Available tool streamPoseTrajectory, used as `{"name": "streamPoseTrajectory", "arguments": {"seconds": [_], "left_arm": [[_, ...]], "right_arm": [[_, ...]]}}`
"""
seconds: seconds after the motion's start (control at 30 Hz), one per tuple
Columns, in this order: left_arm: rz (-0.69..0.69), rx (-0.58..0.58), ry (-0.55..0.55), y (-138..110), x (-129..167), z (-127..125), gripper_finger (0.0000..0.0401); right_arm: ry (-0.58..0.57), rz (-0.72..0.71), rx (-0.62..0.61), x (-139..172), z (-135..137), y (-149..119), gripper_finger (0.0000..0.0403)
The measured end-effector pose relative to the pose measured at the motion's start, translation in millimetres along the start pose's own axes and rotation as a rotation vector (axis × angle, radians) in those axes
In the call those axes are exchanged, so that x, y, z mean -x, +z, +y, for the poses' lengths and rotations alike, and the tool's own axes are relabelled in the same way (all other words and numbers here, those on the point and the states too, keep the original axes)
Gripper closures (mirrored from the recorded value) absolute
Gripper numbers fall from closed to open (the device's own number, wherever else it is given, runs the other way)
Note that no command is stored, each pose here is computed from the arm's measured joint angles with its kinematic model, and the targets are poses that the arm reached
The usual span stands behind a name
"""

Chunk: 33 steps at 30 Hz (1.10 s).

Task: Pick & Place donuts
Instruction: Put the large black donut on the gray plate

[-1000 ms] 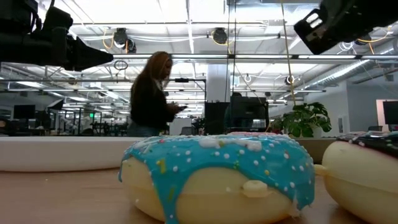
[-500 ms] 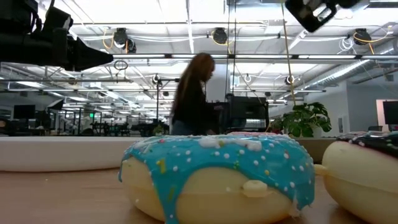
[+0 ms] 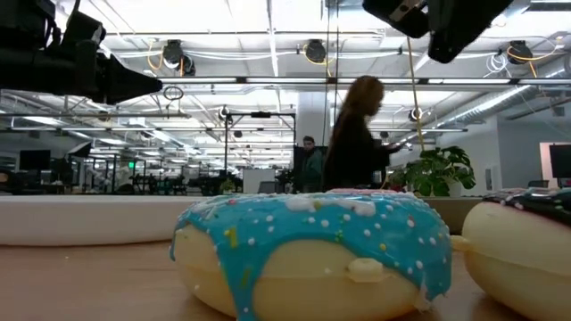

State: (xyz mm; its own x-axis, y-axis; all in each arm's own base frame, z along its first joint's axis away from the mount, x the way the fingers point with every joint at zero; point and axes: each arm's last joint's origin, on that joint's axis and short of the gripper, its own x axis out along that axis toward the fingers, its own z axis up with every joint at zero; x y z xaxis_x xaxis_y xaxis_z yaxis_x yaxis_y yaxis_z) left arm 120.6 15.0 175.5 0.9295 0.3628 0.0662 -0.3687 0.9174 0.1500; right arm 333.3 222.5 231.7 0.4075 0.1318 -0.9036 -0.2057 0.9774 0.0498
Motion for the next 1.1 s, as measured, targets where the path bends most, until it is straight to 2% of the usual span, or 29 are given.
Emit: {"name": "streamPoseTrajectory", "arguments": {"seconds": [0.13, 0.3, 0.5, 0.8, 0.93, 1.1], "left_arm": [[0.021, 0.011, -0.004, -2.2, 0.0, -0.4, 0.035], [0.02, 0.012, -0.005, -2.0, 0.0, -0.4, 0.035], [0.017, -0.007, -0.004, -1.7, 0.0, -0.3, 0.035], [0.004, -0.007, -0.001, -0.4, 0.0, -0.1, 0.035], [0.011, -0.008, -0.002, -1.2, 0.0, -0.2, 0.035], [0.013, -0.006, -0.002, -1.3, 0.0, -0.2, 0.035]], "right_arm": [[0.045, -0.014, 0.011, -6.0, 19.6, 11.6, 0.0403], [0.052, -0.004, -0.004, -7.0, 38.2, 7.2, 0.0403], [0.003, 0.003, -0.012, -7.2, 46.7, -1.5, 0.0403], [0.004, -0.001, -0.015, -7.0, 46.9, -1.2, 0.04], [0.003, -0.002, -0.016, -7.1, 46.1, -0.8, 0.0364], [-0.045, -0.03, -0.048, -7.6, 42.1, 1.6, 0.0281]]}}
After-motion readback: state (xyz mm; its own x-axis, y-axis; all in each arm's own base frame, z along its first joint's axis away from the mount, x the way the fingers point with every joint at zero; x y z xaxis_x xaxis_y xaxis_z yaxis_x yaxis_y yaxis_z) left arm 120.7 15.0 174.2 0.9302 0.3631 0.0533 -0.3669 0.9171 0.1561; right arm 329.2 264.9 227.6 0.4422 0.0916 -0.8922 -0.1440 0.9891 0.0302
